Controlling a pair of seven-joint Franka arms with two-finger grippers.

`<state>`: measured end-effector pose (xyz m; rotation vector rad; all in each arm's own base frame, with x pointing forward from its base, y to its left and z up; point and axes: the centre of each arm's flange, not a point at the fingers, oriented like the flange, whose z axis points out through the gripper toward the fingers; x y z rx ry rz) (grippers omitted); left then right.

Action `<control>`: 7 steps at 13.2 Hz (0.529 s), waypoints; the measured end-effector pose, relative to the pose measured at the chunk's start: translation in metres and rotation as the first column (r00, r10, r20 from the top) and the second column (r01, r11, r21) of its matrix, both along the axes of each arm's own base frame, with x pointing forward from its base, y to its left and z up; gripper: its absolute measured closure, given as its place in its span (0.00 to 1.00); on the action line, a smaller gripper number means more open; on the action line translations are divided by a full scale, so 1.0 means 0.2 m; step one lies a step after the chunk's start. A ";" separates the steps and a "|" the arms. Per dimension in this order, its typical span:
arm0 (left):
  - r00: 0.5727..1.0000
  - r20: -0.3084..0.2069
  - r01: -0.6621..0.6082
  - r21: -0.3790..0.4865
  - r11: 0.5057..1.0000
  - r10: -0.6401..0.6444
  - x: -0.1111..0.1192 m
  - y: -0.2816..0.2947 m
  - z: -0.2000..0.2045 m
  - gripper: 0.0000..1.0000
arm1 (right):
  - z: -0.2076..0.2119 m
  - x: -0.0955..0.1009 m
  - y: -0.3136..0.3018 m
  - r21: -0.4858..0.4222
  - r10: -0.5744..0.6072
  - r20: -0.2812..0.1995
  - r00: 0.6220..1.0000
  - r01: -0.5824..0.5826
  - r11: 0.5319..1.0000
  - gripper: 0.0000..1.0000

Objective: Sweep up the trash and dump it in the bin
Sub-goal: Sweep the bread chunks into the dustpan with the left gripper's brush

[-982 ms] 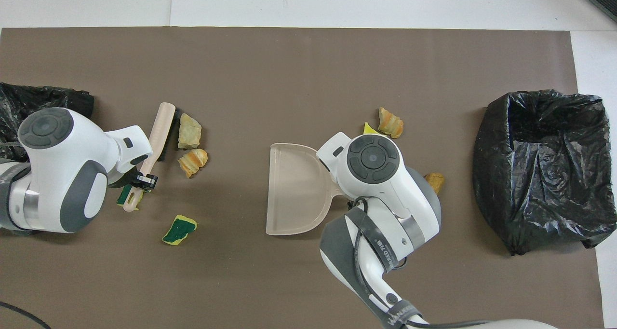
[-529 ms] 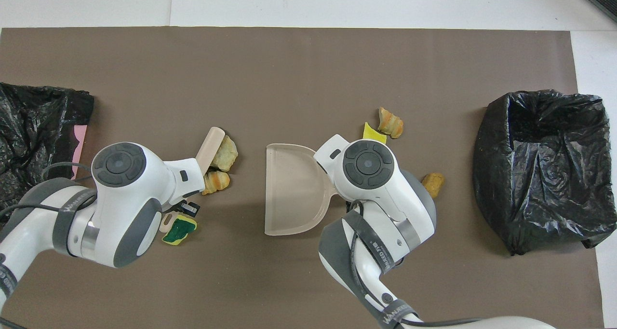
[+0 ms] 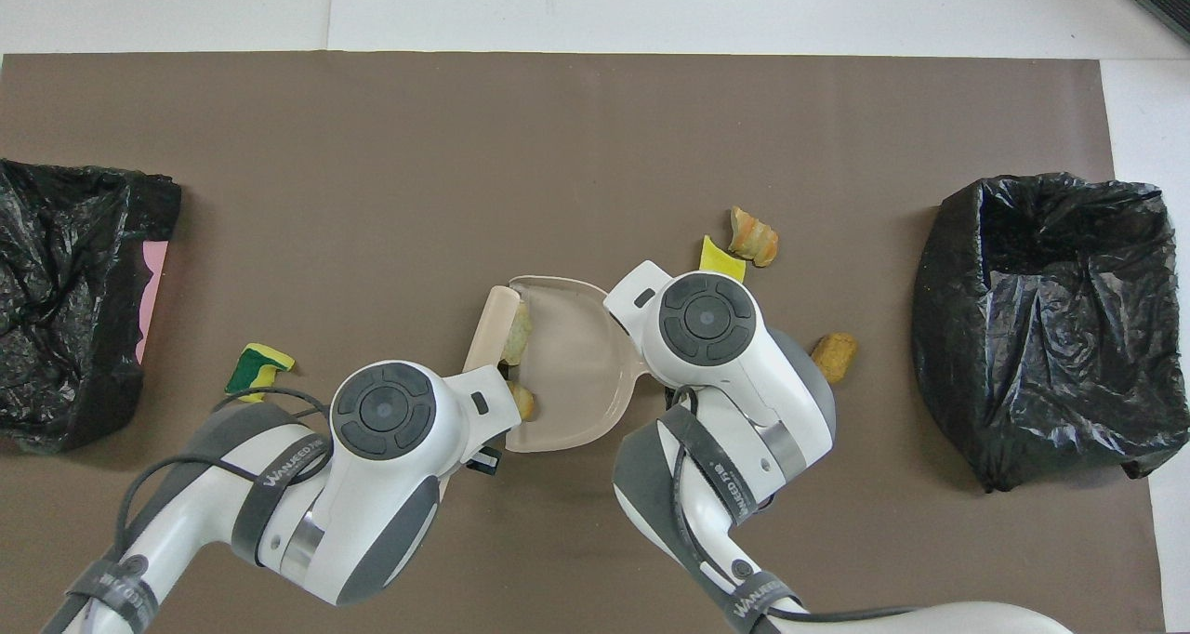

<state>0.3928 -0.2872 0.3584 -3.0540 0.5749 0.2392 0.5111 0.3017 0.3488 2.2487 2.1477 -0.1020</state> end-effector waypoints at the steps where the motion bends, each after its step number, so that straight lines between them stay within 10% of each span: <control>1: 0.999 -0.024 -0.026 -0.032 0.999 0.026 -0.04 -0.06 0.01 0.74 | 0.00 0.00 0.00 0.000 0.000 0.000 1.000 0.000 1.000 0.67; 7: 0.966 -0.131 -0.242 -0.139 0.960 0.225 0.02 -0.14 0.24 0.74 | 0.00 0.00 0.00 -0.001 0.000 0.000 1.000 0.000 1.000 0.67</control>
